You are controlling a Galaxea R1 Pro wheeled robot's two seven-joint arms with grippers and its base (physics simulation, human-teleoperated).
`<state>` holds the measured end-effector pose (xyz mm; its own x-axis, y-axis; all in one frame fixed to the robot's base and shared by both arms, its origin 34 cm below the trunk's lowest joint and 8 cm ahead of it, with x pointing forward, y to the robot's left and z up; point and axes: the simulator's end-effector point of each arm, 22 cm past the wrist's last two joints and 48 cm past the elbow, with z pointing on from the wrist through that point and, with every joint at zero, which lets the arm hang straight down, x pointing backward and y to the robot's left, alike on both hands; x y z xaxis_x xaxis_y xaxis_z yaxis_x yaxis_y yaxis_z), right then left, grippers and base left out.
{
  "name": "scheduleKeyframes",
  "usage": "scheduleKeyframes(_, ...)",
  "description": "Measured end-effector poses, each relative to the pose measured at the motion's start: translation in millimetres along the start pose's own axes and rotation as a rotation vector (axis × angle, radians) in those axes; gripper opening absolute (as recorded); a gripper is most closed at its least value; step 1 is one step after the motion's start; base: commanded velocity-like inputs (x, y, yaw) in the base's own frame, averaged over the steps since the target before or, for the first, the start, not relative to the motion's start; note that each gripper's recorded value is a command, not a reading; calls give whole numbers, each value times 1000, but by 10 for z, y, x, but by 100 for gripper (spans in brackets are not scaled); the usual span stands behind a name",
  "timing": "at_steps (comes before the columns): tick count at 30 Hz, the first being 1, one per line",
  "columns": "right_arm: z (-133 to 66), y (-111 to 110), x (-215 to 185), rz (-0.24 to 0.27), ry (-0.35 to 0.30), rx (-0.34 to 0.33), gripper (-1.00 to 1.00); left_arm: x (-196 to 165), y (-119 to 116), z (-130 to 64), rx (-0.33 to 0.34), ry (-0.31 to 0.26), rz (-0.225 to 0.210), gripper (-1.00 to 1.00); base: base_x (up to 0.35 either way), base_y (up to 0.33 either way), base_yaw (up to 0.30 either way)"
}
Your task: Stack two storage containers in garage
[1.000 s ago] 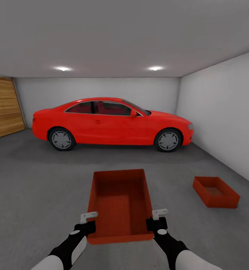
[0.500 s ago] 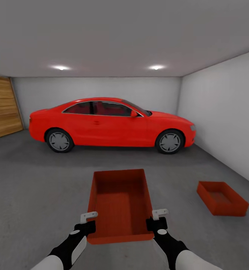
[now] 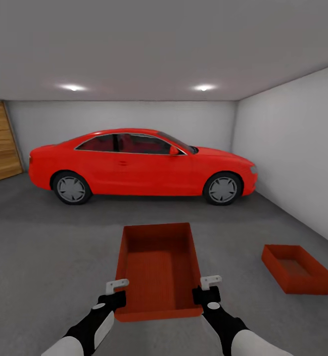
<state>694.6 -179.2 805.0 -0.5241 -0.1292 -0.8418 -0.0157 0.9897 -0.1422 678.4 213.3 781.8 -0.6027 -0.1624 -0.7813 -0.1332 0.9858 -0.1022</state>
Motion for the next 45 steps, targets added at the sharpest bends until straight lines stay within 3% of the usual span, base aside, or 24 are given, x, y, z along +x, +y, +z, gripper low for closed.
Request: scheduleKeyframes(45, 0, 2, 1, -1, 0, 0, -100, 4, 2, 1, 0, 0, -1, -100, 322, 139, -284)
